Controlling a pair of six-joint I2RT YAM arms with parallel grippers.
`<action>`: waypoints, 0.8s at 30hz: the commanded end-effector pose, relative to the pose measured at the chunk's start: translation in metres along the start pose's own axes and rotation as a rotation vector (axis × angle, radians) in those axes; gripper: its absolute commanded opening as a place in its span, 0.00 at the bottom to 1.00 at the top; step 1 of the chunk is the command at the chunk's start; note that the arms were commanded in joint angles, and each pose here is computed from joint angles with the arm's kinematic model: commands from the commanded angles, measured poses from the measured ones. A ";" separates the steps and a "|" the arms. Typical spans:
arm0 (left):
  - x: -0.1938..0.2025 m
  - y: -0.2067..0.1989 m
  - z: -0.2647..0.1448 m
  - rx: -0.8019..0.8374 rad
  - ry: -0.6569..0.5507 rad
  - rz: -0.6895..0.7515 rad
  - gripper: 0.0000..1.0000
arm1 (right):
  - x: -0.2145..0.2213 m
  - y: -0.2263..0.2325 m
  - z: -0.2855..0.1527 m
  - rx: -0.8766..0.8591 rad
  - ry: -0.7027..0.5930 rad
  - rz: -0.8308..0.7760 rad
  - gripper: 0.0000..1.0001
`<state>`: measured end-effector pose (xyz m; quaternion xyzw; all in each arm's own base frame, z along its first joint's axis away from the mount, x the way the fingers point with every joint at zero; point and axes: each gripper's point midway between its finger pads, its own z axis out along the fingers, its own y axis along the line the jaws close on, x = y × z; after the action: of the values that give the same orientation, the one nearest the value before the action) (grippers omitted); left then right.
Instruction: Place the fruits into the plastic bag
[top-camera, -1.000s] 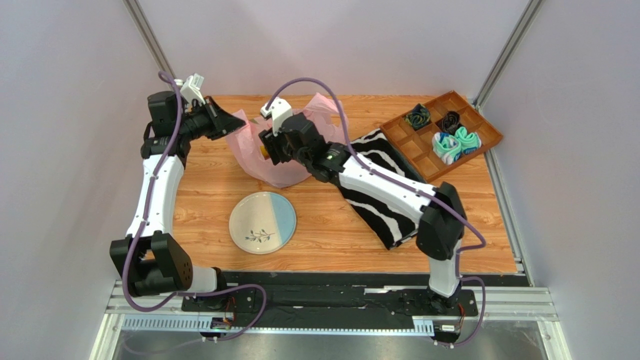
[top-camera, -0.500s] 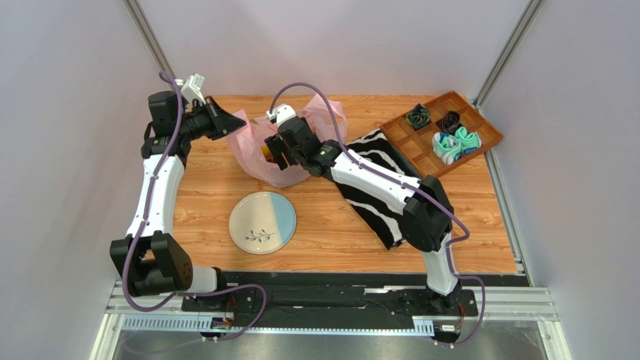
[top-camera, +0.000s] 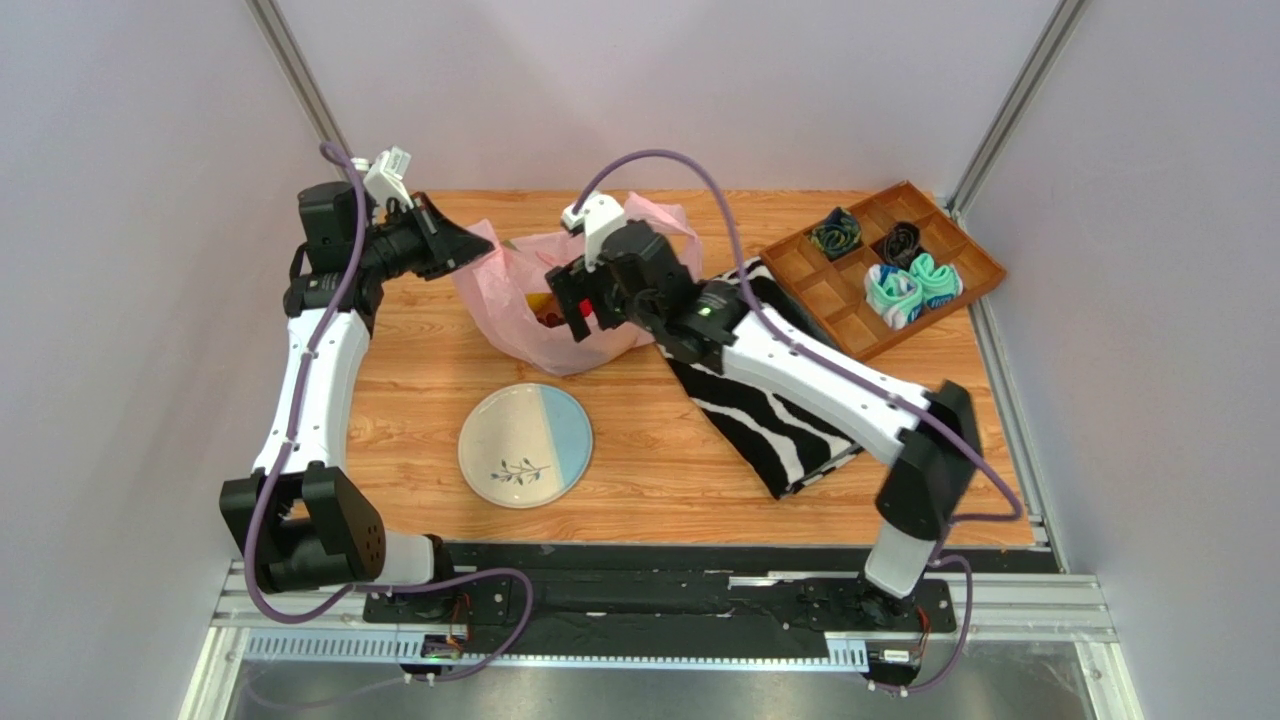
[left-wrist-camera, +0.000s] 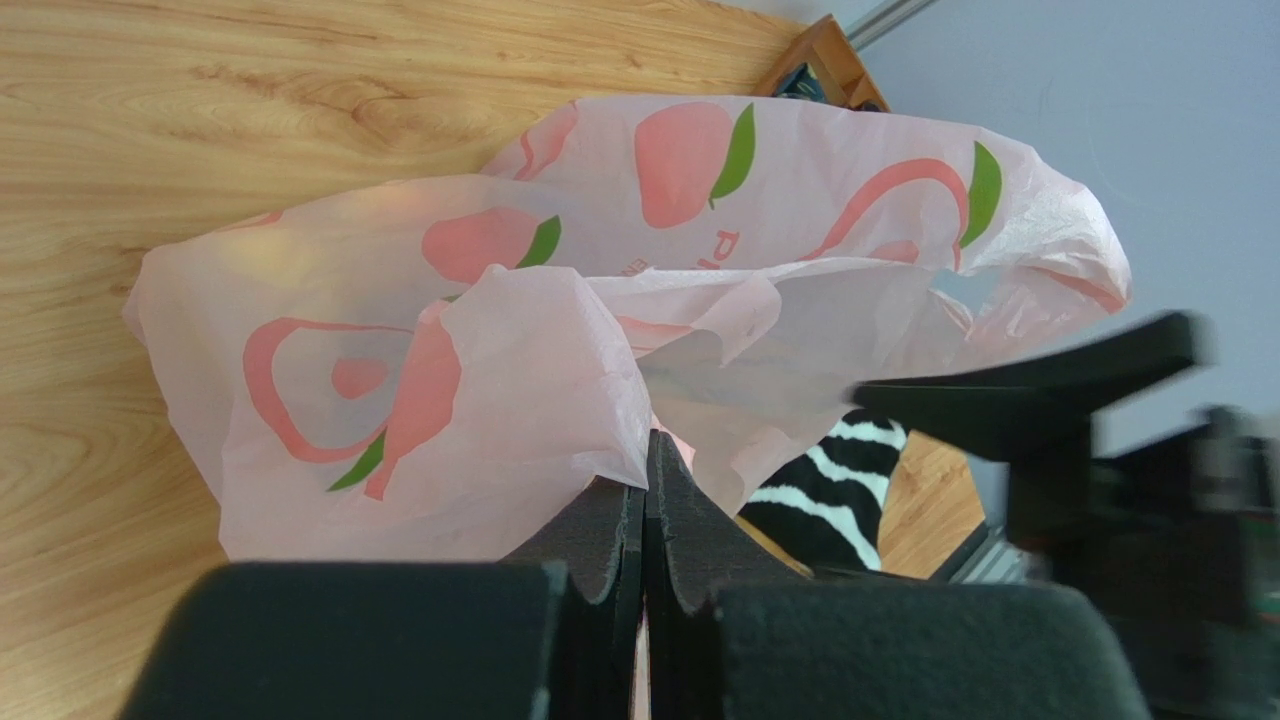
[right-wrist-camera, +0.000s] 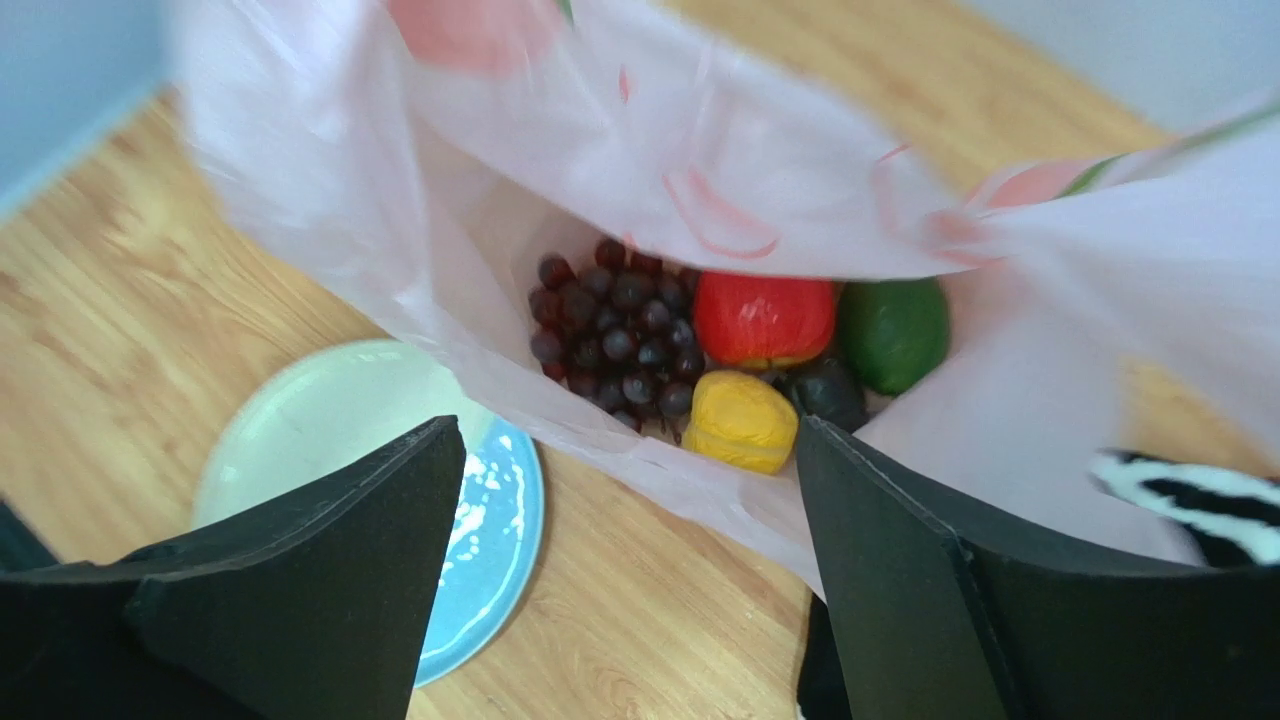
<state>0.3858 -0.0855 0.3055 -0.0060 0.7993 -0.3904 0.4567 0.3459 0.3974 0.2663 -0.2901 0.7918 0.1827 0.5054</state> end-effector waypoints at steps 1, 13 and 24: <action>-0.005 -0.009 -0.004 0.009 -0.021 0.044 0.00 | -0.086 -0.017 -0.071 0.012 -0.253 0.039 0.86; -0.003 -0.002 -0.002 -0.006 -0.012 0.036 0.00 | -0.039 -0.124 -0.084 0.391 -0.161 0.070 0.88; -0.004 -0.003 0.005 0.024 0.000 0.014 0.00 | -0.050 -0.132 -0.051 0.173 -0.180 0.108 0.20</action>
<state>0.3865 -0.0852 0.3031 -0.0080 0.8021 -0.3862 0.4555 0.4025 0.2612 0.2844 -0.1658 0.8130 0.0846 0.5518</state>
